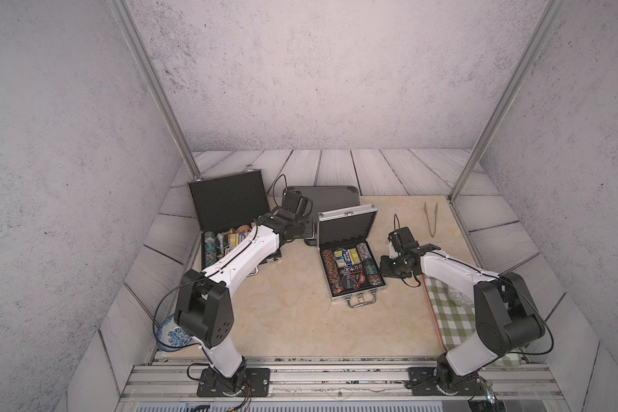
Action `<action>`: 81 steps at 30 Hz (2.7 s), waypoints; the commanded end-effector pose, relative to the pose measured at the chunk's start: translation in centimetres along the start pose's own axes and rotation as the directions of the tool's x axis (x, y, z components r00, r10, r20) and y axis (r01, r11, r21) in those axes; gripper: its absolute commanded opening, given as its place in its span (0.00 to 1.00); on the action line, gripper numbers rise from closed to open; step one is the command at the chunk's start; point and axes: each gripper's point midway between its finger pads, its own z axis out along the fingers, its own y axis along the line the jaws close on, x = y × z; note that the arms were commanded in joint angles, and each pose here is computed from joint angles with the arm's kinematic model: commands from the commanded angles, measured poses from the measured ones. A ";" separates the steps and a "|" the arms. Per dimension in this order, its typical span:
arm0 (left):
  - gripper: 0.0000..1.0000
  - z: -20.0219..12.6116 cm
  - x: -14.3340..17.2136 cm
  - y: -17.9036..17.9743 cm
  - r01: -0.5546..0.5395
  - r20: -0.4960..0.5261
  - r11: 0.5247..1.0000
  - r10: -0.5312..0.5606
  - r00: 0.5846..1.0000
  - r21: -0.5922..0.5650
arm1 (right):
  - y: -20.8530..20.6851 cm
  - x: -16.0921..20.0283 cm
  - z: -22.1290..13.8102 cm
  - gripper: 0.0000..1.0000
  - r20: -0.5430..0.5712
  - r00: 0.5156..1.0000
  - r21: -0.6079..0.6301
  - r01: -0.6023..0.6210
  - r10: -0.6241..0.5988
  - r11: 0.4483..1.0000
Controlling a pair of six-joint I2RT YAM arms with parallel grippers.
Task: Close the poker set cases
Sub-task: Adjust the poker set case at the center of the board, then close the lid of the poker set case.
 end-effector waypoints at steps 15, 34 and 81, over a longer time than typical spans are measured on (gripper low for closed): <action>0.59 -0.8 -0.1 1.0 0.024 0.017 1.000 -0.024 1.000 -0.003 | -0.5 3.5 2.8 0.24 -0.087 0.990 -0.033 -0.119 0.115 0.992; 0.60 0.1 0.2 1.0 0.033 0.006 0.999 -0.033 0.999 -0.003 | 0.6 6.7 2.3 0.19 -0.119 0.946 -0.089 -0.313 0.301 0.946; 0.62 2.9 -4.9 -3.1 0.176 -0.067 0.910 -0.163 0.984 0.376 | 5.4 -11.1 -8.6 0.32 0.055 0.858 -0.494 -0.421 0.511 0.761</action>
